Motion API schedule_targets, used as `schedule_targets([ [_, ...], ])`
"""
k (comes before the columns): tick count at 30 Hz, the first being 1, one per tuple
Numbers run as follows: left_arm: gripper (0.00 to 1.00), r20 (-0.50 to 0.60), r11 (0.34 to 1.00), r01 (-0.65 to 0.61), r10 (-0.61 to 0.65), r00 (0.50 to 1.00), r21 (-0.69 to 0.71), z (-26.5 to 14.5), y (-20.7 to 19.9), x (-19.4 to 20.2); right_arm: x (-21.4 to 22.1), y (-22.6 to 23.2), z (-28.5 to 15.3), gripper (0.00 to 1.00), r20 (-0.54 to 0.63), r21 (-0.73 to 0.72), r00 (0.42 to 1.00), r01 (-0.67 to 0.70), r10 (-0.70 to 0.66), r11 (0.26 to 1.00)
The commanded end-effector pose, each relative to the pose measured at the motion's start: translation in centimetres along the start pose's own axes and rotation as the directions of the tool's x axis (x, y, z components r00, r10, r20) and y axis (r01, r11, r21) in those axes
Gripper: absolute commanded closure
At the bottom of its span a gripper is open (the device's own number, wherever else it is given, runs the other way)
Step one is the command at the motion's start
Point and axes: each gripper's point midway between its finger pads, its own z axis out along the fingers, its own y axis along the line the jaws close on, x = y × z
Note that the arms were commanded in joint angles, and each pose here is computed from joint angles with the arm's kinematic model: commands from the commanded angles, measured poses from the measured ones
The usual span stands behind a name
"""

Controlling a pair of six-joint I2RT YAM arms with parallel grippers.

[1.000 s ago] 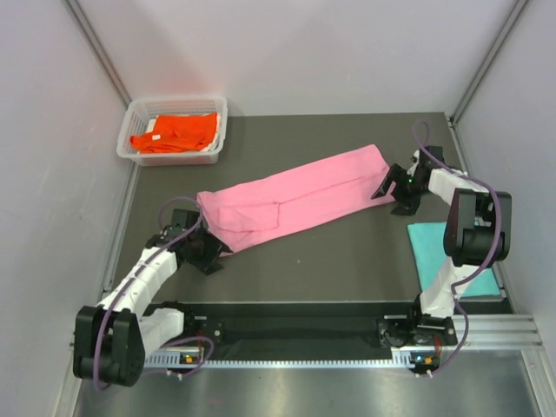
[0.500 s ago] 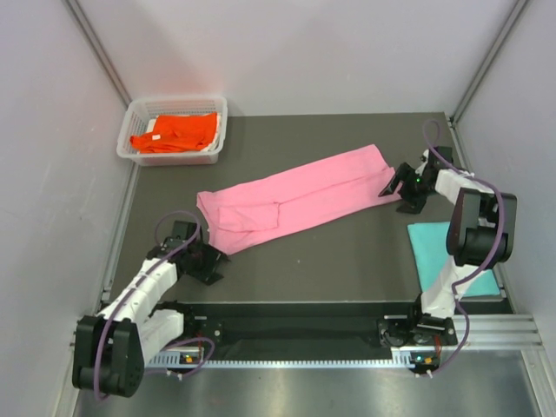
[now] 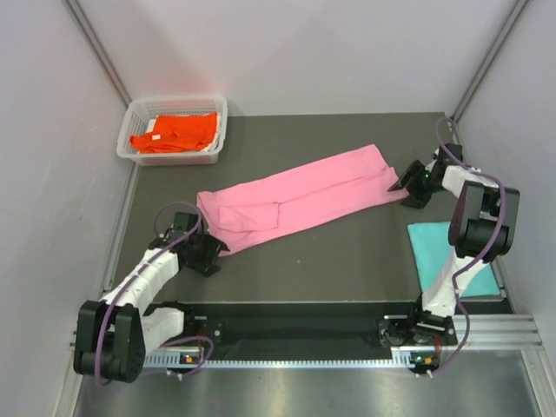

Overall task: Fold and stack the t-shirts
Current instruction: Fold the tshirt

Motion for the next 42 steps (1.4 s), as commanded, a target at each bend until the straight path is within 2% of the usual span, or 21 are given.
schedule_targets([
  [1,0.36,0.064,1.0,0.011,-0.012,0.998,0.007,-0.2,-1.1,-1.5,-1.3,0.0,0.3,0.37,0.041,0.001,0.999,-0.02,0.02,1.0],
  [7,0.42,0.108,0.997,0.057,-0.062,0.992,0.048,0.6,-1.7,-2.4,-0.6,-0.3,0.9,0.41,0.055,-0.009,0.994,-0.099,0.099,0.995],
  [13,0.52,0.147,1.0,0.015,-0.019,0.989,0.024,0.6,-1.4,-3.2,-0.4,-0.8,1.6,0.54,0.077,-0.003,0.985,-0.156,0.156,0.988],
  [16,0.61,0.11,0.997,-0.039,0.032,0.993,0.06,1.0,-1.8,-2.5,-0.6,-1.3,1.7,0.67,0.089,0.019,0.984,-0.155,0.152,0.988],
  [17,0.64,0.099,0.996,-0.054,0.047,0.994,0.071,1.2,-2.1,-2.3,-0.5,-1.5,1.6,0.75,0.088,0.03,0.985,-0.153,0.15,0.988],
  [18,0.71,0.098,0.993,-0.093,0.085,0.992,0.076,1.3,-2.2,-2.3,-0.5,-1.8,1.6,0.79,0.092,0.039,0.987,-0.139,0.135,0.989],
  [19,0.73,0.084,0.991,-0.109,0.102,0.991,0.081,1.3,-2.4,-2.1,-0.5,-2.1,1.6,0.85,0.094,0.055,0.987,-0.132,0.127,0.99],
  [20,0.77,0.081,0.99,-0.12,0.114,0.99,0.071,1.5,-2.4,-2.2,-0.3,-2.3,1.6,0.98,0.085,0.067,0.989,-0.124,0.119,0.99],
  [25,1.0,0.107,0.967,-0.241,0.232,0.967,0.078,1.6,-3.6,-2.9,0.6,-3.6,0.9,1.0,0.073,0.136,0.996,-0.052,0.043,0.989],
  [33,1.0,0.113,0.911,-0.411,0.405,0.908,0.038,3.3,-6.7,-3.1,2.4,-3.9,-3.6,1.0,0.124,0.206,0.991,0.029,-0.056,0.978],
  [39,1.0,0.112,0.832,-0.555,0.553,0.825,-0.02,5.9,-9.8,-3.2,4.5,-3.3,-7.0,1.0,0.14,0.229,0.983,0.081,-0.115,0.97],
  [42,1.0,0.107,0.806,-0.591,0.591,0.8,-0.035,7.6,-11.6,-3.6,6.2,-3.3,-8.6,1.0,0.136,0.245,0.977,0.129,-0.166,0.961],
])
